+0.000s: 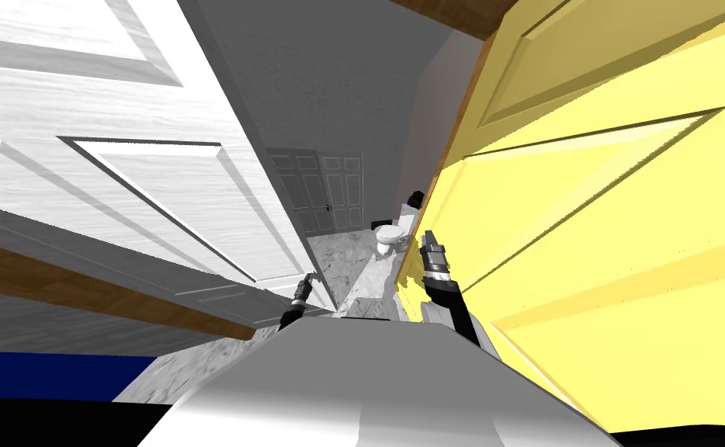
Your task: Pull the door open
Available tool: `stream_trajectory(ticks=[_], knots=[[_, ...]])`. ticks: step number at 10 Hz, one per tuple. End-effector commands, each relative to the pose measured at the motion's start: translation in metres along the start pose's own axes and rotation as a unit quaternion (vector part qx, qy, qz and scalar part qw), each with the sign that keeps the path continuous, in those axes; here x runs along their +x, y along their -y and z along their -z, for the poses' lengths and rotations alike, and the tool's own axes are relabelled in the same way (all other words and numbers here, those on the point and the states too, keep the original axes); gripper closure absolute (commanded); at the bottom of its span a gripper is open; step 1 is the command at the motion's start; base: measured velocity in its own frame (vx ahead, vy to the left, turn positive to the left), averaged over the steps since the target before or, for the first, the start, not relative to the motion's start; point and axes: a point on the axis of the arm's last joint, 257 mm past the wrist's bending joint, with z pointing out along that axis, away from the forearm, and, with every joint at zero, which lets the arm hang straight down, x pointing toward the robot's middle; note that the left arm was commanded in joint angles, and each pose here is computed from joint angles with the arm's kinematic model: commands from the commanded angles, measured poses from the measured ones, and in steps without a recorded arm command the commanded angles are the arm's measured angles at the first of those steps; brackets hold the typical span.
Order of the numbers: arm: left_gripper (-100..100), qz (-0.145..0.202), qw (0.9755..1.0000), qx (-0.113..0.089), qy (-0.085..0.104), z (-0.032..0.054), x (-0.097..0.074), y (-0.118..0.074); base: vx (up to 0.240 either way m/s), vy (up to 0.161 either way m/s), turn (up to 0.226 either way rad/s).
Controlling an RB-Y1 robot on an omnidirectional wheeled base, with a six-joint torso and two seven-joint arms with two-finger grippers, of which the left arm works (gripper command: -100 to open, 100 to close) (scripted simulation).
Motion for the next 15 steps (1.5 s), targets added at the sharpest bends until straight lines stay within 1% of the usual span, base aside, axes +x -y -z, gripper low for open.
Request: stream_trajectory(ticks=[1,3,5,6,7,10,14,15], knots=[[100,0.0,1.0,-0.001,-0.007,0.0081,0.0,-0.001,-0.199,0.013,-0.094],[100,0.001,0.9997,0.0,-0.023,0.0169,0.0,-0.001,-0.233,0.036,-0.145],[100,0.002,0.9994,-0.001,-0.033,0.0228,0.001,-0.001,-0.213,0.04,-0.106],[100,0.001,0.9996,-0.003,-0.03,0.0217,0.001,-0.003,-0.099,0.017,-0.025],[100,0.001,0.9992,-0.005,-0.039,0.0314,0.002,-0.005,-0.141,0.027,-0.104],[100,0.0,0.9983,-0.002,-0.058,0.0478,0.0,-0.003,-0.198,0.048,-0.142],[100,0.002,0.9963,-0.001,-0.086,0.0709,-0.001,-0.001,-0.221,0.049,-0.118],[100,0.0,0.9967,-0.002,-0.081,0.067,0.0,-0.002,-0.104,0.011,-0.015]])
